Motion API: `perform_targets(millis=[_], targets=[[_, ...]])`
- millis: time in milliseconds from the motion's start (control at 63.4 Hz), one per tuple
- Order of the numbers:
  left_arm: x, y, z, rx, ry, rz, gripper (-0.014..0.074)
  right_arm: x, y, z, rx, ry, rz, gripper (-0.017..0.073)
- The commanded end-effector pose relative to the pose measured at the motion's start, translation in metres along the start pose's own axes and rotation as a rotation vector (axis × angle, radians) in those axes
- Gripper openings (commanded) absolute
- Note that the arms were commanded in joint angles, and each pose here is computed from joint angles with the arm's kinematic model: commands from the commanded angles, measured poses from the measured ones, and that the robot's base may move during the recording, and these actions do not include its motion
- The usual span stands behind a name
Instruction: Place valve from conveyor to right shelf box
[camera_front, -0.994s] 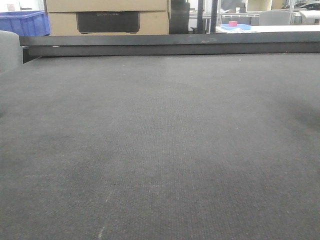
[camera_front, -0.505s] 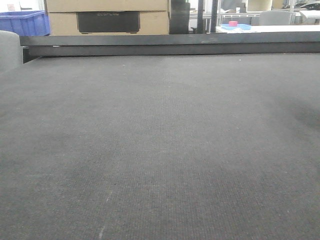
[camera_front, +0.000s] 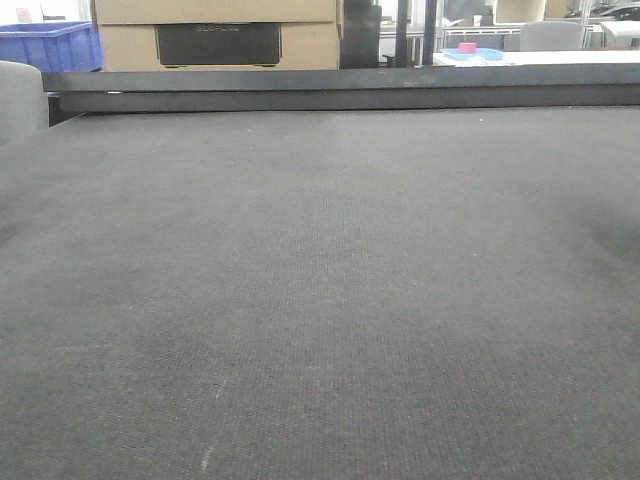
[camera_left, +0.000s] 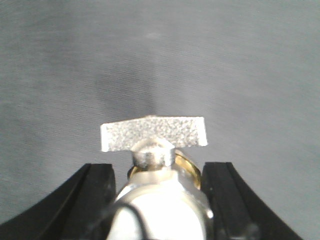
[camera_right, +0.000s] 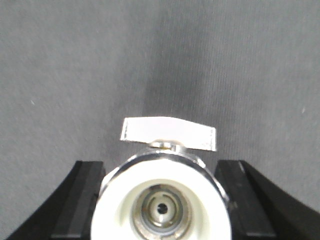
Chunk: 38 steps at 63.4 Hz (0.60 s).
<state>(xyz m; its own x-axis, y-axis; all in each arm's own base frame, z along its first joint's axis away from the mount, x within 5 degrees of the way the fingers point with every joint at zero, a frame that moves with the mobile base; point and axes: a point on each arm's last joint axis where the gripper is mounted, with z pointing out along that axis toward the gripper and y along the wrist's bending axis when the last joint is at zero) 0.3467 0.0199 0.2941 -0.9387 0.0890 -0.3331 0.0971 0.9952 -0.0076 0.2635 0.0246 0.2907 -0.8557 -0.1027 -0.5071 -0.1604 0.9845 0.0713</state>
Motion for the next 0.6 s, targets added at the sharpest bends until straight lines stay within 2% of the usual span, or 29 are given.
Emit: perform_targets(millis=[0, 110, 284, 379, 584], targets=[[0.014, -0.012, -0.024, -0.012, -0.132, 0.002, -0.0111, 0.0, 0.0, -0.001, 0.011, -0.06, -0.007, -0.0153], [0.039, -0.021, -0.042, -0.024, -0.254, 0.015, -0.0111, 0.011, -0.001, 0.002, 0.017, -0.075, -0.003, -0.0153], [0.083, -0.027, -0.068, -0.052, -0.437, 0.016, -0.0111, 0.03, 0.001, -0.007, 0.026, -0.129, -0.003, -0.0153], [0.104, -0.03, -0.082, -0.065, -0.527, 0.017, -0.0111, 0.036, 0.003, -0.021, 0.029, -0.176, -0.008, -0.0153], [0.145, -0.036, -0.12, -0.091, -0.733, 0.023, -0.0111, 0.046, 0.009, -0.073, 0.04, -0.376, -0.028, -0.0153]])
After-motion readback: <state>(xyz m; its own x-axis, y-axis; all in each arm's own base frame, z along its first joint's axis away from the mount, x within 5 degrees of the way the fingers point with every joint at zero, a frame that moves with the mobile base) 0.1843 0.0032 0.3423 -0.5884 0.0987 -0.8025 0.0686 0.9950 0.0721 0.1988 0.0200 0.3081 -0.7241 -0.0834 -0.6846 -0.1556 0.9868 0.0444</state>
